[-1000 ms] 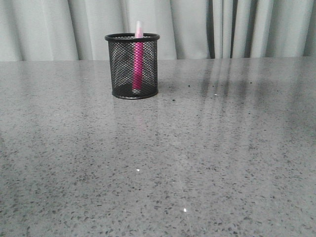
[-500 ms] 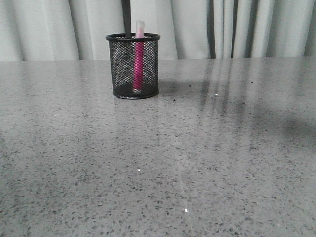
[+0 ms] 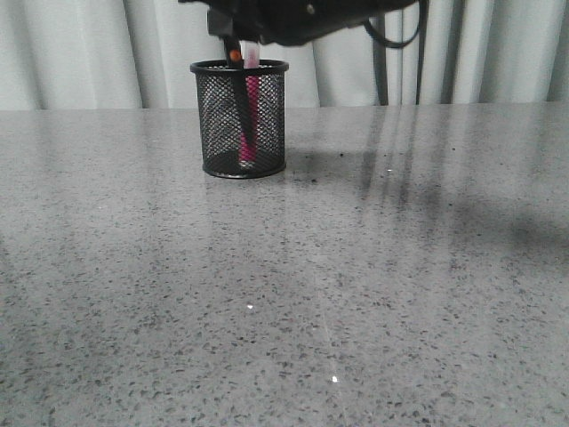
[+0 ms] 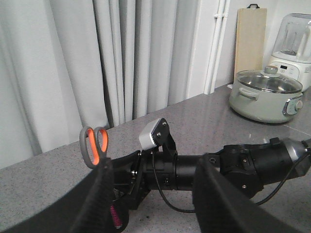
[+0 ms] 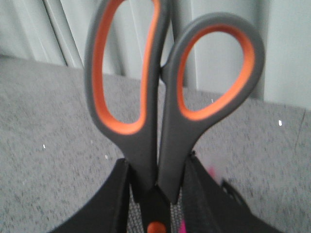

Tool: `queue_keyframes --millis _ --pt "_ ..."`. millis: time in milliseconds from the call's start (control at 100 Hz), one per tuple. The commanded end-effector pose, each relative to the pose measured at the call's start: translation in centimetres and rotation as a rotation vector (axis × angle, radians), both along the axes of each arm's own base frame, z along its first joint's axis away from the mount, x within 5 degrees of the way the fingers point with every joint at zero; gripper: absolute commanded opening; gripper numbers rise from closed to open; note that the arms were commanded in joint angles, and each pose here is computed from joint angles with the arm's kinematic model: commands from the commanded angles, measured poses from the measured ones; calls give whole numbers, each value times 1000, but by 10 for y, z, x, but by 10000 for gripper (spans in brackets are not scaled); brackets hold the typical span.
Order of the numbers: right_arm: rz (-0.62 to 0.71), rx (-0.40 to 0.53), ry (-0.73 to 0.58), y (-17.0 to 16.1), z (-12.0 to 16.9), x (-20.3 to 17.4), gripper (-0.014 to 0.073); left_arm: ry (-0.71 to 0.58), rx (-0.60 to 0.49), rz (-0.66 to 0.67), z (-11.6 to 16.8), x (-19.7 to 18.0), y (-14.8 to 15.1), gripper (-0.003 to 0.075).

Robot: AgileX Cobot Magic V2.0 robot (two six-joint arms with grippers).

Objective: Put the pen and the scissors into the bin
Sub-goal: 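Lift the scissors blade-down and carry them over the mesh cup, then lower the scissors into the cup and open the right gripper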

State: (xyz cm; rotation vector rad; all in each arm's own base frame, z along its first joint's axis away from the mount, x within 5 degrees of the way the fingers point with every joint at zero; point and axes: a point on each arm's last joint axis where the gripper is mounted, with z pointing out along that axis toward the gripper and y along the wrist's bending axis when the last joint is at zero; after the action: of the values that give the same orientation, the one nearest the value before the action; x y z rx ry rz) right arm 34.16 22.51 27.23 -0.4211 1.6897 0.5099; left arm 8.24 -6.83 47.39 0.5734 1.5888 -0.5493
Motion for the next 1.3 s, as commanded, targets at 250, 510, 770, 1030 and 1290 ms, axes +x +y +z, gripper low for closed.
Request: queue_keyframes --millis 250,510,770,1030,1290 --pt "-16 91 -99 -7 23 -7 -38 -65 -65 -4 14 -3 1 337" --pt "-28 143 -143 -8 31 -7 430 -105 -46 17 16 -8 7 337" --pt "-27 253 -303 -25 90 -33 442 -152 -42 92 3 -20 24 216" --pt "13 136 -335 -69 144 -108 -68 -74 -44 202 -65 -38 48 48" --pt "5 -59 -249 -143 88 -216 -69 -39 -102 216 -128 -64 68 41"
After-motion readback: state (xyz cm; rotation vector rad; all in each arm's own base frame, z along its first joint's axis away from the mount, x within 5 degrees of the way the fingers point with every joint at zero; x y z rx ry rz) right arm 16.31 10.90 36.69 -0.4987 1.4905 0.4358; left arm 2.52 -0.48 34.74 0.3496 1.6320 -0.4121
